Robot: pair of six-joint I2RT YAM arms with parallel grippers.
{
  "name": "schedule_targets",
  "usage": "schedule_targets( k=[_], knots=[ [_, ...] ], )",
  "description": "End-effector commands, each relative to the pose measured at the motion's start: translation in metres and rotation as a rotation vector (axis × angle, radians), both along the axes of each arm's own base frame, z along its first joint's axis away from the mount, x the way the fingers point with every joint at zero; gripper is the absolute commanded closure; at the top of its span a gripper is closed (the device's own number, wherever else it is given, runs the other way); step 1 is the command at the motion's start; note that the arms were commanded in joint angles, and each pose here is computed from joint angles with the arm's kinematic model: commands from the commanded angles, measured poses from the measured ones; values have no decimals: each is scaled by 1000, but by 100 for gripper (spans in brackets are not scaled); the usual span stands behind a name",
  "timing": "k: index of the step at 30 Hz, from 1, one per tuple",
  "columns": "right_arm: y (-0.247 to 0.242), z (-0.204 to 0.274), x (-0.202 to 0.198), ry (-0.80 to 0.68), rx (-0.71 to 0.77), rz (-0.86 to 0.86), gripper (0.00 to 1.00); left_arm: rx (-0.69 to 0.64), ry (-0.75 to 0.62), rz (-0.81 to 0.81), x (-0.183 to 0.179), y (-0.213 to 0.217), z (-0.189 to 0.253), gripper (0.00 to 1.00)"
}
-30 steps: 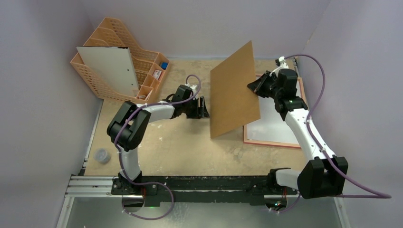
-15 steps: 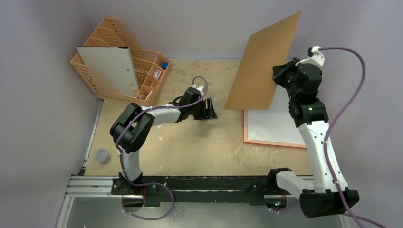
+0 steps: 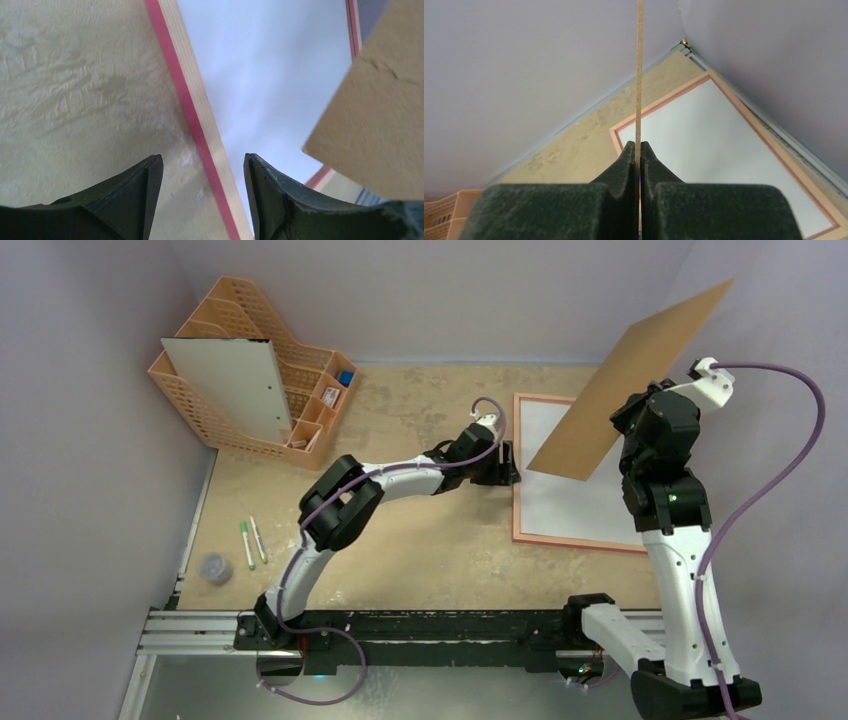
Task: Put the photo into the frame
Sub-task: Move the photo frame to the center of the board.
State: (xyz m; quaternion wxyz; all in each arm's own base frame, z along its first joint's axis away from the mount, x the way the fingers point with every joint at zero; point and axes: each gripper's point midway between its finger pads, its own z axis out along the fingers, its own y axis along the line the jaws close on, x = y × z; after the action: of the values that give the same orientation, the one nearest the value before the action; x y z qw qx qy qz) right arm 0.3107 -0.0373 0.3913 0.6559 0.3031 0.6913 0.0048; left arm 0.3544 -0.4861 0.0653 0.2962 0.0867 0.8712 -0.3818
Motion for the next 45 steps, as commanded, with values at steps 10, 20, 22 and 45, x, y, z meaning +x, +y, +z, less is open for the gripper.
schedule_targets(
  k=[10, 20, 22, 45],
  knots=[
    [-17, 48, -21, -151, -6, -93, 100, 113, -6, 136, 25, -24, -36, 45],
    [-14, 44, -20, -145, 7, -76, 100, 341, 30, 115, 22, -12, -68, 62],
    [-13, 44, -20, -144, 11, -74, 100, 385, 16, 125, 22, -4, -69, 68],
    [62, 42, 21, -91, -11, 359, 100, 465, 97, 278, 1, 193, -40, 89]
  ],
)
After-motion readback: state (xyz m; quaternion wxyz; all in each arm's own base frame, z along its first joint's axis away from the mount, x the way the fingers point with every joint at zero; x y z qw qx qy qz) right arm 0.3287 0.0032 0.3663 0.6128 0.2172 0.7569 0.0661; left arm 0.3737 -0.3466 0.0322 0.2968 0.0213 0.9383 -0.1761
